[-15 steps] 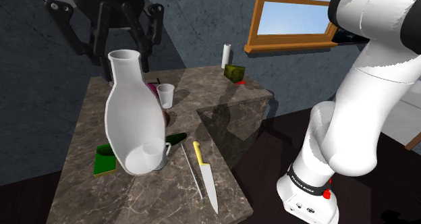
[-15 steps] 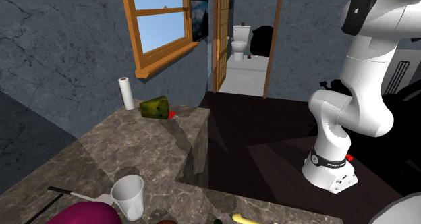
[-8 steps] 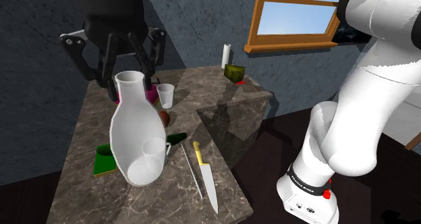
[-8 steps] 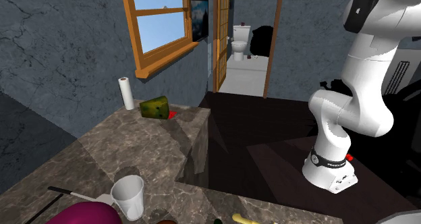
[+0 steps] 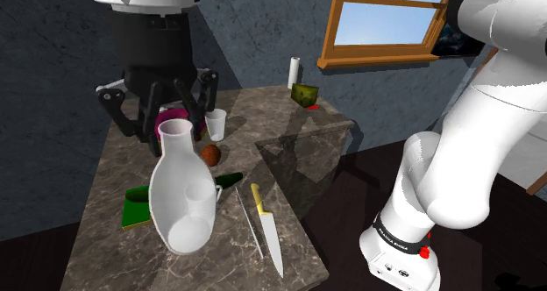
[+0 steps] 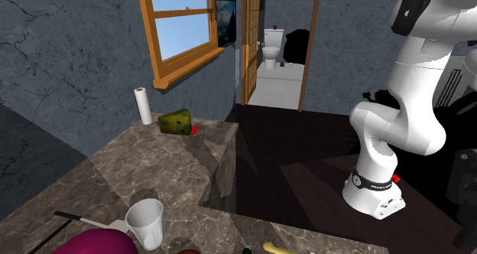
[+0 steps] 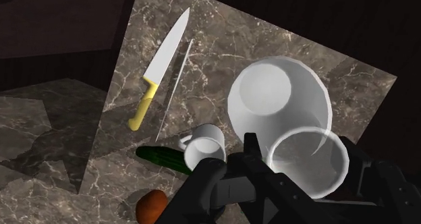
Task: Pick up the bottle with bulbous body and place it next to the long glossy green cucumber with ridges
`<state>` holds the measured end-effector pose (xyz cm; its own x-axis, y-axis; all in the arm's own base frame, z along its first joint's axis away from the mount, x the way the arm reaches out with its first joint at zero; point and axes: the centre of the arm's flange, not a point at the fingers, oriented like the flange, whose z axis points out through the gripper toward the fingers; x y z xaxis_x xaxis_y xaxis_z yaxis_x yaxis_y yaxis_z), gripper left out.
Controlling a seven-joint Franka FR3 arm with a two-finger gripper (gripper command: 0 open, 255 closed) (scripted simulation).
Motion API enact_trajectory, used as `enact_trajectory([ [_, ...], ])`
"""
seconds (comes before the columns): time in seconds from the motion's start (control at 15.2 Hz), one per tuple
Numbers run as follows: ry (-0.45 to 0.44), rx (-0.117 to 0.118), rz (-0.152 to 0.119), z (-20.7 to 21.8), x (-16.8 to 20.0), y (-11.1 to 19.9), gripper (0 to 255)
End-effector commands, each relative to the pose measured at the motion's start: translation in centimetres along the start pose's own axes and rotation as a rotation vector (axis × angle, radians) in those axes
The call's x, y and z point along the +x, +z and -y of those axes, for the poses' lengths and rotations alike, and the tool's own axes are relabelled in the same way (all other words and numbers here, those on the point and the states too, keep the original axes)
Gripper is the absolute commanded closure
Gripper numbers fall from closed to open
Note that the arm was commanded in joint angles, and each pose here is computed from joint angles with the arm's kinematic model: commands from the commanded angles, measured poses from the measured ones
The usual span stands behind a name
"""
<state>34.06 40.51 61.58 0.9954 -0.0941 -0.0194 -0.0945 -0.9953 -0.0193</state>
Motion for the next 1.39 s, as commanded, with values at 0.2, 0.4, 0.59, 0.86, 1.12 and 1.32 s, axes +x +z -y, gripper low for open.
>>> enact_trajectory([
  [0.2,0.000,0.001,-0.001,0.0,0.1,2.7,255],
  [0.4,0.000,0.001,-0.001,0.0,0.2,4.3,255],
  [0.59,0.000,0.001,-0.001,-0.1,0.2,5.9,255],
  [0.86,0.000,0.001,-0.001,-0.1,0.2,8.0,255],
  [1.12,0.000,0.001,-0.001,-0.2,0.3,10.1,255],
  [1.32,0.000,0.001,-0.001,-0.2,0.3,11.7,255],
])
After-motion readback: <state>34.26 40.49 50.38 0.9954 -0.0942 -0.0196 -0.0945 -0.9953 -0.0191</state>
